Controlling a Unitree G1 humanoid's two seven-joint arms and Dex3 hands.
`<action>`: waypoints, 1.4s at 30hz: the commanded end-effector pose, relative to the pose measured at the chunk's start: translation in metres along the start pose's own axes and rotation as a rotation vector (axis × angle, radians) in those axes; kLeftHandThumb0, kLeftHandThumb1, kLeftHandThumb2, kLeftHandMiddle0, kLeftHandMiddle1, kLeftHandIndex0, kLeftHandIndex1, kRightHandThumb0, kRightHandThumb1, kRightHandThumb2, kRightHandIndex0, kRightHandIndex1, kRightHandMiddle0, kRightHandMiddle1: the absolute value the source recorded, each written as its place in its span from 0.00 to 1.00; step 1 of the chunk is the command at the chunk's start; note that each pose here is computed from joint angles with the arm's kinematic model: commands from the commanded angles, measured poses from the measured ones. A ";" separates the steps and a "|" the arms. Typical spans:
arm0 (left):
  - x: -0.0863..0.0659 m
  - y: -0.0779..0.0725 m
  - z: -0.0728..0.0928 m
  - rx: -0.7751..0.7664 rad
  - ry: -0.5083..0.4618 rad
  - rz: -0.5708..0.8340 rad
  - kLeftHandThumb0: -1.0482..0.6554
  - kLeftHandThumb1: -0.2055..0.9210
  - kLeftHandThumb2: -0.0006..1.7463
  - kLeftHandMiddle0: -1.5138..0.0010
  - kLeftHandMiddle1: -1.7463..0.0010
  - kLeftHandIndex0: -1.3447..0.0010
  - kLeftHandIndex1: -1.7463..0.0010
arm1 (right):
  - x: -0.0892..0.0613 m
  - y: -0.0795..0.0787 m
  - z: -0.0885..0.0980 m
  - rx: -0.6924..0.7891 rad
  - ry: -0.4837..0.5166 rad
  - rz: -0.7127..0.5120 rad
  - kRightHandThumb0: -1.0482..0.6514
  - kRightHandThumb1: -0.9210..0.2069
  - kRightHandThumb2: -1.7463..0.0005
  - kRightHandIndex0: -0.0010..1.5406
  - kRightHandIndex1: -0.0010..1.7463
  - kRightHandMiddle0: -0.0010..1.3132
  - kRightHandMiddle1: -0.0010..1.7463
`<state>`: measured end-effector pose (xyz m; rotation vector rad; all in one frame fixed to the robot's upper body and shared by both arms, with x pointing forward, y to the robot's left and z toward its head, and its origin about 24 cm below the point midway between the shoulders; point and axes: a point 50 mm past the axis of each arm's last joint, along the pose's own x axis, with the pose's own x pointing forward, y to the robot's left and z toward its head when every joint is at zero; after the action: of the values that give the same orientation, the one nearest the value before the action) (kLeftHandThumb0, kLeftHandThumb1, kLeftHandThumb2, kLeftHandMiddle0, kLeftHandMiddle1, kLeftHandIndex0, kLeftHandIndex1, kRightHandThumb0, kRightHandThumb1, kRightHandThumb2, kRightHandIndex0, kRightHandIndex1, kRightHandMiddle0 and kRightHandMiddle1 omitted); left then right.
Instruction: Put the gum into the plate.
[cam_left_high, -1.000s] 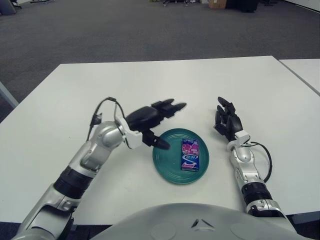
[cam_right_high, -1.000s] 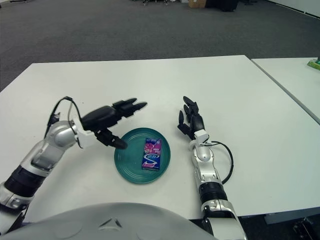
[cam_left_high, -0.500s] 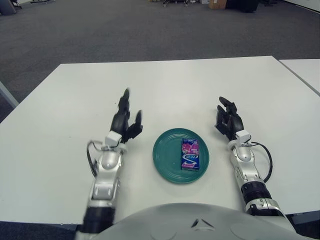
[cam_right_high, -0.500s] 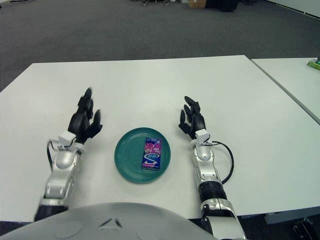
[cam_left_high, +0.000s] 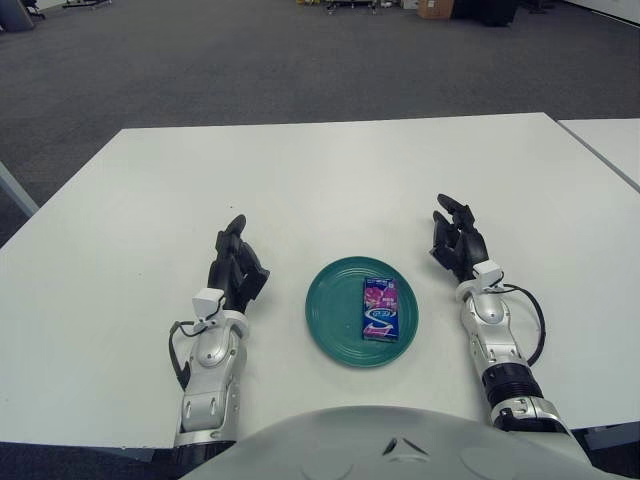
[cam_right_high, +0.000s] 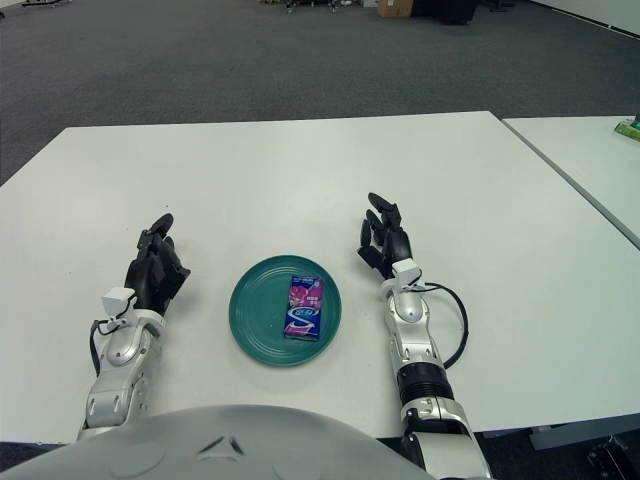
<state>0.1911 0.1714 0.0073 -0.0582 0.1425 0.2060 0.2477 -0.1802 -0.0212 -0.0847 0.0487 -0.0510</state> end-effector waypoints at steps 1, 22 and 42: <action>0.002 0.005 -0.025 0.049 0.040 0.021 0.04 1.00 0.60 0.73 0.88 0.89 0.40 | -0.056 -0.002 -0.068 0.018 0.346 -0.016 0.18 0.00 0.48 0.23 0.02 0.00 0.35; -0.004 0.010 -0.050 0.027 -0.029 -0.102 0.04 1.00 0.60 0.72 0.68 0.84 0.36 | -0.058 -0.001 -0.067 0.015 0.330 -0.006 0.18 0.00 0.49 0.28 0.03 0.00 0.39; -0.005 0.002 -0.059 -0.007 -0.043 -0.173 0.03 1.00 0.56 0.68 0.64 0.83 0.36 | -0.062 0.003 -0.070 -0.016 0.343 0.021 0.16 0.00 0.48 0.27 0.02 0.00 0.38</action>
<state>0.1978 0.1723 -0.0224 -0.0659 -0.0347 0.0438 0.2474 -0.1783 -0.0216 -0.0804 0.0468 -0.0377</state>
